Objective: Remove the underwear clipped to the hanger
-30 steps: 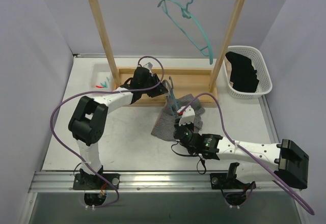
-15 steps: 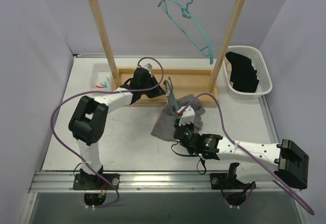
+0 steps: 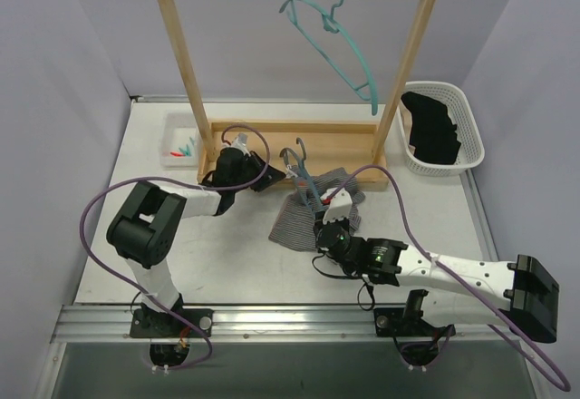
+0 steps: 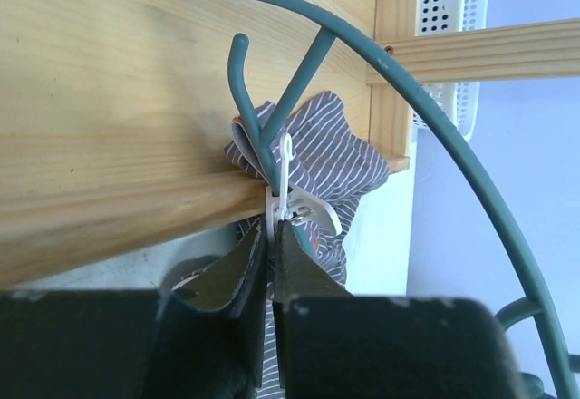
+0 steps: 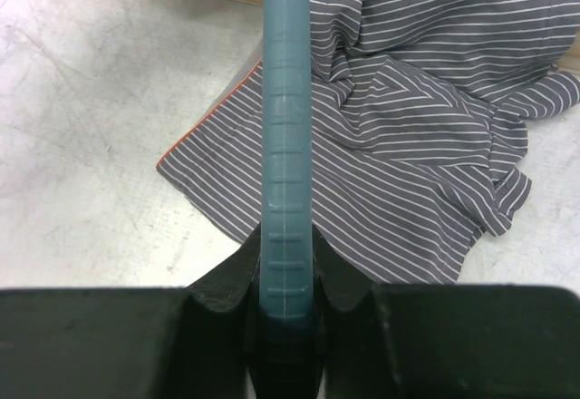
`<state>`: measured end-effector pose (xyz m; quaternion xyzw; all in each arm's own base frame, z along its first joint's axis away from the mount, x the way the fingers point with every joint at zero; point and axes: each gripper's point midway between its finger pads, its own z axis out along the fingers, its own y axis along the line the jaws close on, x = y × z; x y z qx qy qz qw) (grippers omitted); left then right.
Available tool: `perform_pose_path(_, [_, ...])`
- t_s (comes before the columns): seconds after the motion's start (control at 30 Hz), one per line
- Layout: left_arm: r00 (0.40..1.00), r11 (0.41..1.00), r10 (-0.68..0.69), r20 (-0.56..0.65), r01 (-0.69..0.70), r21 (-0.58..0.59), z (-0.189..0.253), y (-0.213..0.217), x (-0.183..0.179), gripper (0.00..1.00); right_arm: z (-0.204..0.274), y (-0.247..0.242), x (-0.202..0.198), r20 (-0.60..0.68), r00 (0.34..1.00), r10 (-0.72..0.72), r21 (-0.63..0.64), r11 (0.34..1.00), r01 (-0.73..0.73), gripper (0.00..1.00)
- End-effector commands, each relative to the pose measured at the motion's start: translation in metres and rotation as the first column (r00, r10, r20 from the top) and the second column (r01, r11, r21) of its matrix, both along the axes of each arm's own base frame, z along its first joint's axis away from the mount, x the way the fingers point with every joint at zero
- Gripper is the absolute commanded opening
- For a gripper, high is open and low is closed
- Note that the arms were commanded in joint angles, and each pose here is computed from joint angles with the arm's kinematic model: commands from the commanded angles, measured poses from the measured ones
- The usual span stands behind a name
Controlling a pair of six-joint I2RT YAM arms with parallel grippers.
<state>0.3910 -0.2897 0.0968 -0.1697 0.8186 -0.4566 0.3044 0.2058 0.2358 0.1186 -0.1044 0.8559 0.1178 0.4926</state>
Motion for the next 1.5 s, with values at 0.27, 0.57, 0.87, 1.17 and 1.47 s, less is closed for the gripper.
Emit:
perform_pose_path(0.27, [0.988, 0.93, -0.051, 0.146, 0.101, -0.353, 0.053, -0.015, -0.04, 0.02, 0.037, 0.002, 0.011, 0.075, 0.997, -0.036, 0.119, 0.993, 0.027, 0.0])
perform_pose_path(0.57, [0.978, 0.934, -0.016, 0.21, 0.09, -0.345, 0.073, -0.006, -0.046, 0.35, 0.028, 0.006, 0.009, 0.06, 0.998, -0.013, 0.093, 0.996, 0.007, 0.0])
perform_pose_path(0.87, [0.987, 0.978, 0.011, 0.158, 0.022, -0.206, 0.068, 0.007, -0.044, 0.94, 0.016, 0.01, 0.006, 0.038, 0.999, 0.024, 0.052, 0.998, -0.026, 0.0])
perform_pose_path(1.17, [0.998, 0.999, 0.021, 0.062, -0.022, 0.025, 0.052, 0.022, -0.029, 0.94, 0.011, 0.014, 0.002, 0.026, 0.998, 0.052, 0.041, 0.998, -0.053, 0.0])
perform_pose_path(1.47, [1.0, 0.996, -0.006, -0.004, 0.006, 0.084, 0.044, 0.026, -0.009, 0.94, 0.01, 0.016, -0.001, 0.025, 0.997, 0.067, 0.031, 0.997, -0.068, 0.0])
